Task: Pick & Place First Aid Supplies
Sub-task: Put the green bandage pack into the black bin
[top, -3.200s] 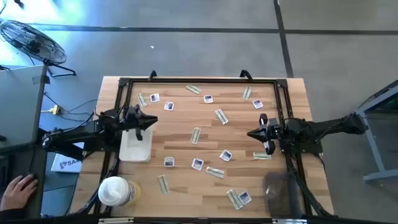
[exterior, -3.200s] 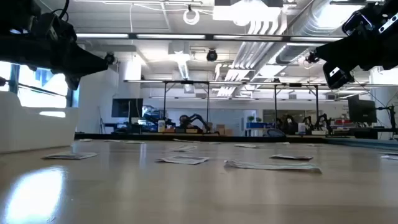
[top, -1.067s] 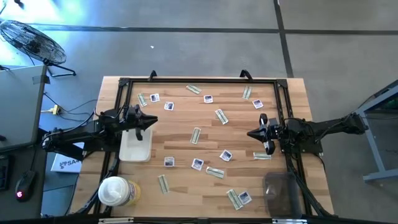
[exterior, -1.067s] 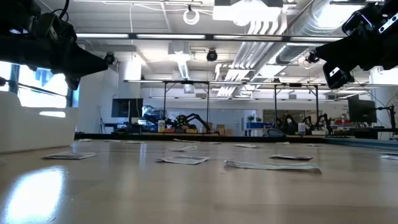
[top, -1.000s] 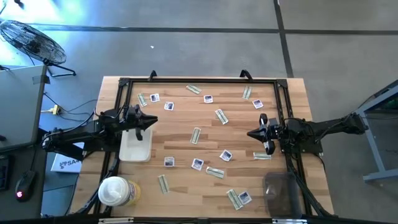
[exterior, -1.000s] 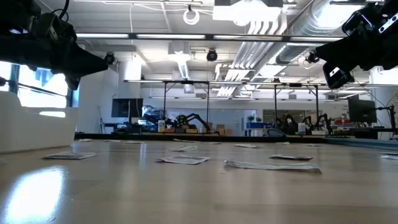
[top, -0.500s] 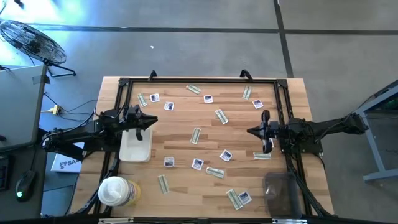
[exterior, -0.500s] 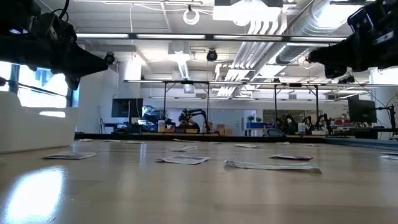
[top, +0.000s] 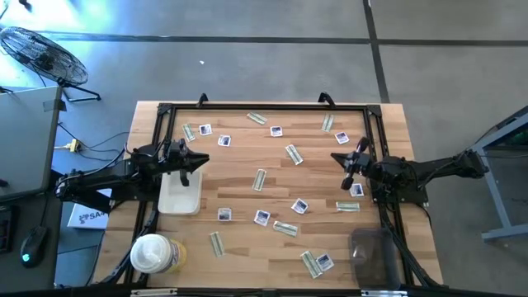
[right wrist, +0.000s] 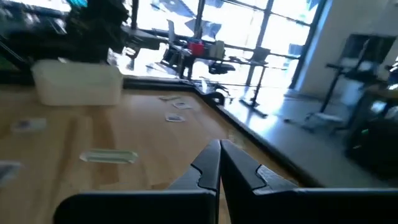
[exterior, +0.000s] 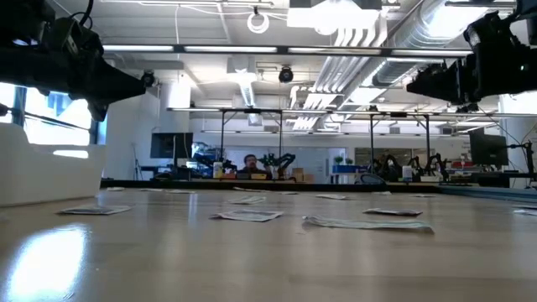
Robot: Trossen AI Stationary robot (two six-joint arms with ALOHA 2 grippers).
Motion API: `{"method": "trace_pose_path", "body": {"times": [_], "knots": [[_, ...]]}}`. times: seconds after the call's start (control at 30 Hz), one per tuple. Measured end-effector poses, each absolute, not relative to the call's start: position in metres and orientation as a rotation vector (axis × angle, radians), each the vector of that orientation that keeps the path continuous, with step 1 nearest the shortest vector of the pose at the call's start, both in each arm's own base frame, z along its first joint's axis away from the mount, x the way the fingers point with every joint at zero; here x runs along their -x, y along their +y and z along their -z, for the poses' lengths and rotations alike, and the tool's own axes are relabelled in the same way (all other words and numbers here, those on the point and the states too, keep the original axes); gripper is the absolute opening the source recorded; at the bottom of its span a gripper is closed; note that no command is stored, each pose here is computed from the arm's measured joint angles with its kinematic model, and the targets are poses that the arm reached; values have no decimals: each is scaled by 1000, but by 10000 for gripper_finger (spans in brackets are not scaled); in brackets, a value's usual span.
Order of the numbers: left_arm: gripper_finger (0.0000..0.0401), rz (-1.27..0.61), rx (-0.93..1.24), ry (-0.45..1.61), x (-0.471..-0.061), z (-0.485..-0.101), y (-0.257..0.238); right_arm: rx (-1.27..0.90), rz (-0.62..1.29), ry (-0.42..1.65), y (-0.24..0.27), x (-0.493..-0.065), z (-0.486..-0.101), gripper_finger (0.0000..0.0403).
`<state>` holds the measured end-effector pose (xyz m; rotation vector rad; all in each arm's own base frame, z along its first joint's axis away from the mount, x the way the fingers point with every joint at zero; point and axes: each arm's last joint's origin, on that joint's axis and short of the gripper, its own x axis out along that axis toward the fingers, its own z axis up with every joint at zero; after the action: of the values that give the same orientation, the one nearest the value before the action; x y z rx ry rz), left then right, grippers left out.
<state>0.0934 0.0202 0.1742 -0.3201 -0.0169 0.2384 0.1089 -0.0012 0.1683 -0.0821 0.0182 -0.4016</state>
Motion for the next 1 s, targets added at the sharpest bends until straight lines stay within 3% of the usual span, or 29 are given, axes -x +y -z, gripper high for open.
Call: {"method": "trace_pose_path", "body": {"times": [0.27, 0.53, 0.7, 1.0], "knots": [[60, -239, 320, -17, -93, -174, 20, -427, 365, -202, -1, -108, -181, 5], [60, -239, 321, -17, -93, -174, 20, -450, 374, -352, -2, -105, -196, 3], [60, -239, 320, -17, -93, -174, 20, -463, 336, -307, 3, -113, -207, 1], [60, -238, 321, -17, -93, -174, 20, -390, 433, -83, 16, -151, -237, 1]]}}
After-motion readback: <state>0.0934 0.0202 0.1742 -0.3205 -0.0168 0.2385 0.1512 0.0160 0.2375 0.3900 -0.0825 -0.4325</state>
